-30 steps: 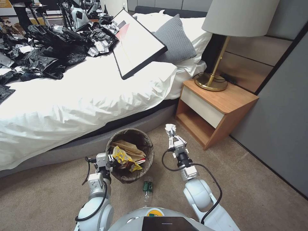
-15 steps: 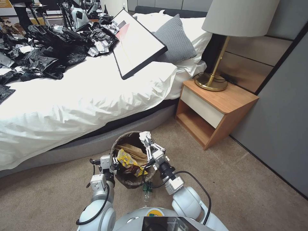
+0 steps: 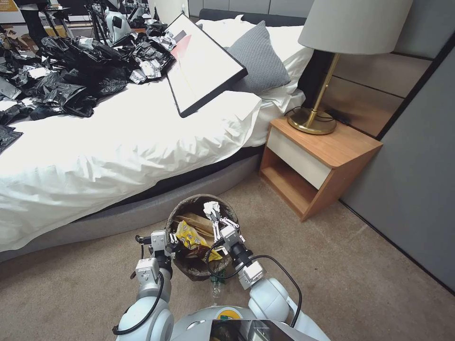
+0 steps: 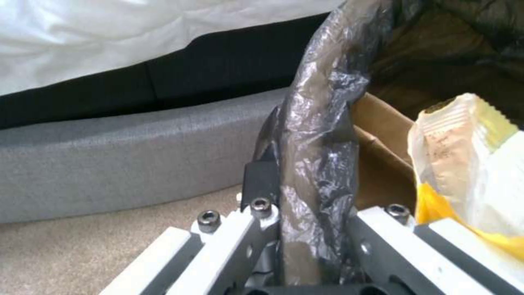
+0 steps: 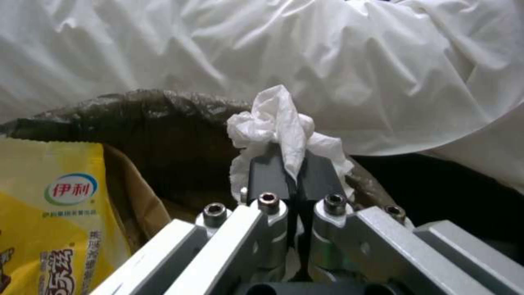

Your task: Pick up the trash bin, then pick up the garbage from the floor and place it into the trash bin.

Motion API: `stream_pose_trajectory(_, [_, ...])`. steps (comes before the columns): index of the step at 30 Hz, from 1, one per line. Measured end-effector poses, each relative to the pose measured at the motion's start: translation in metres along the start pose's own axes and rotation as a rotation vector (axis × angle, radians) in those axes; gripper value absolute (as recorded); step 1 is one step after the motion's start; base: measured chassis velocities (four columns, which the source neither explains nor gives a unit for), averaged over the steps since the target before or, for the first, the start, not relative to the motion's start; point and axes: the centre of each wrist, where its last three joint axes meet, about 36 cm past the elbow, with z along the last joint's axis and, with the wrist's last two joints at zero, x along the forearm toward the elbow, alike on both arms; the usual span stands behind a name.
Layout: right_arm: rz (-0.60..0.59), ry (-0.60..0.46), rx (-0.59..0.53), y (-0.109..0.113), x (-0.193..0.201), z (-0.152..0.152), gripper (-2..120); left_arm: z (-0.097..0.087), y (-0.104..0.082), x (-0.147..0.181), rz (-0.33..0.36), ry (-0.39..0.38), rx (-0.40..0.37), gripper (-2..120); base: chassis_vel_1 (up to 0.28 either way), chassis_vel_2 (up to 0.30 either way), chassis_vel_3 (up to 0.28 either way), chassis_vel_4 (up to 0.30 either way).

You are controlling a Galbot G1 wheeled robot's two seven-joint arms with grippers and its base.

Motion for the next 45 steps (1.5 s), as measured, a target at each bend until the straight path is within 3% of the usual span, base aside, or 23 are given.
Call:
stream_pose_trajectory(6, [0.012, 0.017, -0.004, 0.0023, 0.0001, 0.0041, -1, -0.0007, -0.0001, 0.0004, -0.001, -0.001, 0.003, 0, 0.0, 0.0, 0.0, 0.0])
stream_pose_trajectory(26, [0.013, 0.025, 0.023, 0.0041, 0.0028, 0.007, 68, -0.0001, -0.0015, -0.0014, 0.002, 0.0, 0.013, 0, 0.0, 0.0, 0.0, 0.0])
stream_pose_trajectory(28, [0.014, 0.025, 0.024, 0.0043, 0.0026, 0.0069, 80, -0.0002, -0.0012, -0.0015, 0.002, 0.0, 0.014, 0, 0.0, 0.0, 0.0, 0.0])
stream_pose_trajectory(35, [0.013, 0.026, 0.027, 0.0055, 0.0041, 0.0067, 99, 0.0003, -0.0012, -0.0023, 0.0, 0.0, 0.015, 0, 0.0, 0.0, 0.0, 0.0])
stream_pose_trajectory(45, [0.011, 0.047, 0.031, 0.0041, 0.009, 0.0009, 100, -0.0005, -0.0006, -0.0028, -0.002, -0.002, 0.018, 0, 0.0, 0.0, 0.0, 0.0])
